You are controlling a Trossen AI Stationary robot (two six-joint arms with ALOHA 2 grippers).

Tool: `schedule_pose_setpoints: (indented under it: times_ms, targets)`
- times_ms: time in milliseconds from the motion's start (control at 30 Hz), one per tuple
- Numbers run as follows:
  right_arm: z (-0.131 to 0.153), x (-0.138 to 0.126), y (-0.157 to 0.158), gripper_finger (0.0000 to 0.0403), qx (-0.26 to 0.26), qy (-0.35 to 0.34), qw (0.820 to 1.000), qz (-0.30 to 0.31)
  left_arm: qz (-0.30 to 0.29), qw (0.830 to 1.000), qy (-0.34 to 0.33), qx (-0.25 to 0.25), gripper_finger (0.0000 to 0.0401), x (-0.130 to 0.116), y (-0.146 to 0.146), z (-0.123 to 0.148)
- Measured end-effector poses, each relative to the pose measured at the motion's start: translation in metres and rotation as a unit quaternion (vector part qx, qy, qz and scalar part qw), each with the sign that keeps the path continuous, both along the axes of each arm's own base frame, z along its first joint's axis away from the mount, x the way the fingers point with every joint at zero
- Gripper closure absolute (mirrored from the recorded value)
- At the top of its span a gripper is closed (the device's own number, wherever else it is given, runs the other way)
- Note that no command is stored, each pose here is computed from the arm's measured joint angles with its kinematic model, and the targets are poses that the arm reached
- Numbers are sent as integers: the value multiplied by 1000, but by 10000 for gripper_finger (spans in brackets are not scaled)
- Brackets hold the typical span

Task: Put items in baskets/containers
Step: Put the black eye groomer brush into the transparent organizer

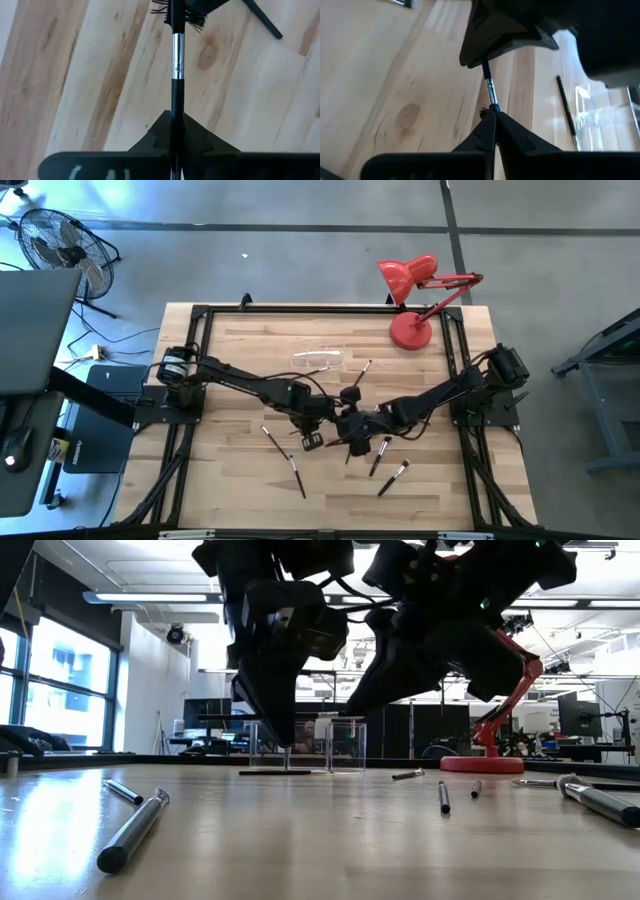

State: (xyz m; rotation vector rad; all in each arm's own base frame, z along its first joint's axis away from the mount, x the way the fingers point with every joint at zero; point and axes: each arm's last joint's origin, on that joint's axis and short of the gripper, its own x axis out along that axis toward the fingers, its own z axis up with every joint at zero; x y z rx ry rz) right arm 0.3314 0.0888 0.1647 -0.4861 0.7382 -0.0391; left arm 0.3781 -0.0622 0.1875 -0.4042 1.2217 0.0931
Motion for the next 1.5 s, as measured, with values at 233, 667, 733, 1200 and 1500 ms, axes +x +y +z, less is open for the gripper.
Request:
schedule_pose_setpoints:
  times_ms: [233,667,733,1200,1500]
  targets:
    - [-8,-7,-1,312,20,35,999,-8,16,1000,4,-7,395,0,0,0]
    - [-33,-57,-13,319,50,220,952,-207,201,979,-11,-8,389,3,3,1]
    - [-31,-63,-10,335,66,204,957,-196,226,974,-13,-13,390,4,4,1]
    - [-10,-169,-38,395,367,-29,913,-174,285,945,-147,66,396,-22,11,27]
    - [-3,-186,-47,399,405,-150,885,-173,343,805,-484,20,396,-93,65,2]
